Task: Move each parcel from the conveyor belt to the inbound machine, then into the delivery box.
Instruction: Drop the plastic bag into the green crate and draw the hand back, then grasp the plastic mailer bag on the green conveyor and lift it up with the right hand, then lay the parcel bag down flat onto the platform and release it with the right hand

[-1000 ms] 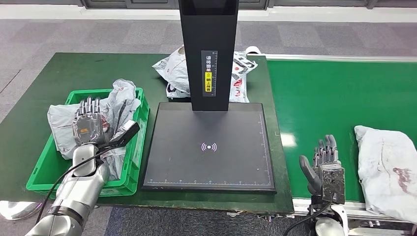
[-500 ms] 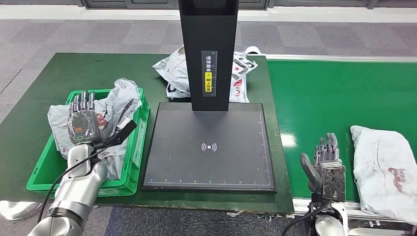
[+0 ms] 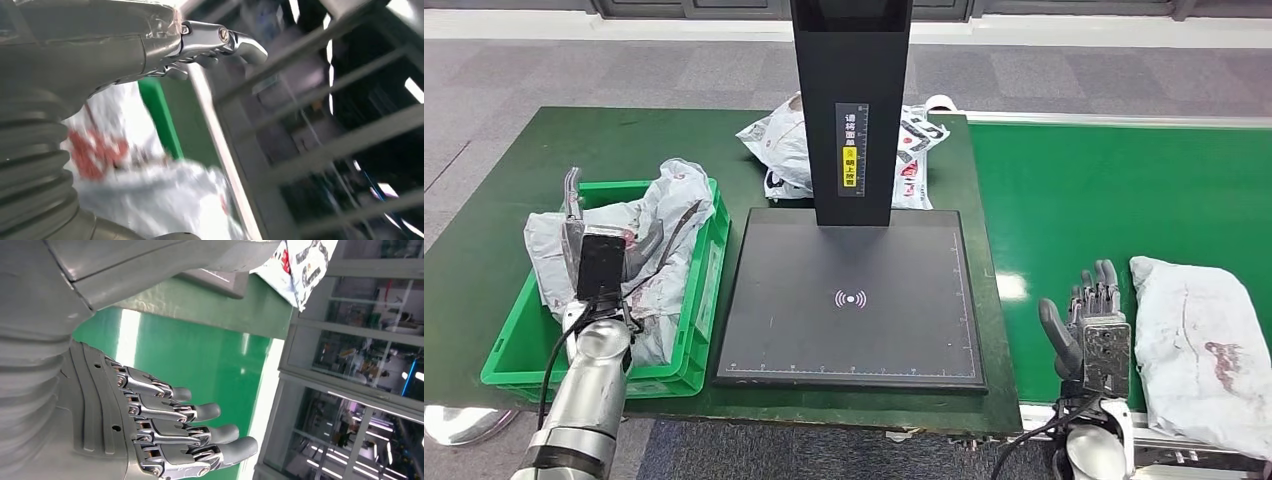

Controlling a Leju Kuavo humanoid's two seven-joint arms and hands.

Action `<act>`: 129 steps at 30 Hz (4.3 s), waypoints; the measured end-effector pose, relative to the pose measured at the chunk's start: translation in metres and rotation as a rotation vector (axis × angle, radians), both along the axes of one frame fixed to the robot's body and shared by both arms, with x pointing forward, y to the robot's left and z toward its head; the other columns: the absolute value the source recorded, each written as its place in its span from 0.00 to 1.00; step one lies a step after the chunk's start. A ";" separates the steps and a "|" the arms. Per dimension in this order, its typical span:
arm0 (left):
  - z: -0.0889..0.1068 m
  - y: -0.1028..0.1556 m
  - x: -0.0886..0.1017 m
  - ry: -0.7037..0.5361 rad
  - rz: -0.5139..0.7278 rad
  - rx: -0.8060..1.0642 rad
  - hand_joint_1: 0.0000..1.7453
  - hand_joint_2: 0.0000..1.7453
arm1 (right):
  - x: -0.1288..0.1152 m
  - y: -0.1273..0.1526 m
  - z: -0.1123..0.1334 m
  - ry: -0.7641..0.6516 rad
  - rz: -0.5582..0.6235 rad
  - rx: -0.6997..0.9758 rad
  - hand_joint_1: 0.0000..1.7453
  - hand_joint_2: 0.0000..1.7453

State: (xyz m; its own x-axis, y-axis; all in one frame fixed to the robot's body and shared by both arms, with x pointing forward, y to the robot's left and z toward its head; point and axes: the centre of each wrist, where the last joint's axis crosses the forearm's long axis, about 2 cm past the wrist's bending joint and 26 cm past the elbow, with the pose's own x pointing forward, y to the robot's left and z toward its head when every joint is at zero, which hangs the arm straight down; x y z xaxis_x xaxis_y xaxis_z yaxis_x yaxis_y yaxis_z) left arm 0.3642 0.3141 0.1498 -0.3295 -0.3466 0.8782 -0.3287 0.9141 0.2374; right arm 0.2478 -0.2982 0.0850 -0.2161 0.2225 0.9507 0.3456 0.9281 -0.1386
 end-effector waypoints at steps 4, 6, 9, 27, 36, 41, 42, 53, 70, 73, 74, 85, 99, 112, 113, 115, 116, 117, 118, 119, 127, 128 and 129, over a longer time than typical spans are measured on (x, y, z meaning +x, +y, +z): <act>-0.004 -0.018 0.001 0.003 -0.153 -0.161 0.00 1.00 | 0.000 -0.002 0.000 0.012 -0.019 -0.014 0.00 1.00; -0.007 -0.030 0.000 0.007 -0.228 -0.222 0.00 1.00 | -0.001 -0.003 -0.001 0.027 -0.031 -0.036 0.00 1.00; -0.011 -0.051 -0.002 0.017 -0.310 -0.243 0.00 1.00 | -0.004 -0.005 -0.003 0.061 -0.065 -0.099 0.00 1.00; -0.036 -0.153 -0.022 0.101 -0.551 -0.225 0.00 1.00 | 0.001 -0.015 -0.028 0.208 -0.208 -0.377 0.00 1.00; -0.038 -0.197 -0.030 0.141 -0.661 -0.167 0.00 1.00 | 0.008 -0.034 -0.043 0.355 -0.337 -0.631 0.00 1.00; -0.043 -0.214 -0.029 0.186 -0.657 -0.070 0.00 1.00 | 0.000 -0.066 -0.060 0.499 -0.427 -0.797 0.00 1.00; -0.044 -0.215 -0.028 0.190 -0.650 -0.058 0.00 1.00 | -0.003 -0.073 -0.063 0.533 -0.445 -0.817 0.00 1.00; -0.051 -0.215 -0.026 0.232 -0.638 -0.048 0.00 1.00 | -0.028 -0.112 -0.104 1.027 -0.516 -0.850 0.00 1.00; -0.051 -0.214 -0.020 0.251 -0.645 -0.033 0.00 1.00 | -0.019 -0.112 -0.113 1.213 -0.420 -0.776 0.25 1.00; -0.051 -0.213 -0.020 0.252 -0.645 -0.033 0.00 1.00 | -0.019 -0.112 -0.114 1.229 -0.402 -0.767 1.00 1.00; -0.051 -0.213 -0.020 0.251 -0.645 -0.033 0.00 1.00 | -0.020 -0.112 -0.115 1.248 -0.378 -0.755 1.00 1.00; -0.049 -0.205 -0.015 0.242 -0.577 -0.088 0.00 1.00 | -0.013 -0.106 -0.114 1.151 -0.214 -0.665 1.00 1.00; -0.056 -0.191 -0.018 0.210 -0.505 -0.115 0.00 1.00 | 0.024 -0.066 -0.054 0.297 -0.372 -0.394 1.00 1.00; -0.053 -0.189 -0.013 0.169 -0.486 -0.100 0.00 1.00 | 0.046 -0.005 0.012 -0.149 -0.246 -0.345 1.00 1.00; -0.053 -0.189 -0.013 0.169 -0.486 -0.100 0.00 1.00 | 0.046 -0.002 0.014 -0.156 -0.238 -0.344 1.00 1.00; -0.053 -0.189 -0.013 0.168 -0.482 -0.098 0.00 1.00 | 0.047 0.002 0.016 -0.159 -0.215 -0.348 1.00 1.00; -0.053 -0.188 -0.012 0.167 -0.480 -0.098 0.00 1.00 | 0.048 0.005 0.017 -0.151 -0.194 -0.355 1.00 1.00; -0.053 -0.188 -0.012 0.166 -0.478 -0.098 0.00 1.00 | 0.048 0.010 0.018 -0.138 -0.168 -0.366 1.00 1.00; -0.053 -0.188 -0.012 0.166 -0.477 -0.100 0.00 1.00 | 0.048 0.015 0.018 -0.125 -0.141 -0.378 1.00 1.00; -0.052 -0.188 -0.011 0.166 -0.479 -0.107 0.00 1.00 | 0.048 0.021 0.019 -0.110 -0.115 -0.391 1.00 1.00; -0.051 -0.186 -0.009 0.174 -0.483 -0.154 0.00 1.00 | 0.045 0.060 0.015 0.007 0.053 -0.479 1.00 1.00; -0.051 -0.185 -0.009 0.174 -0.483 -0.154 0.00 1.00 | 0.044 0.062 0.014 0.010 0.061 -0.481 1.00 1.00; -0.051 -0.185 -0.008 0.175 -0.482 -0.154 0.00 1.00 | 0.044 0.063 0.013 0.012 0.067 -0.481 1.00 1.00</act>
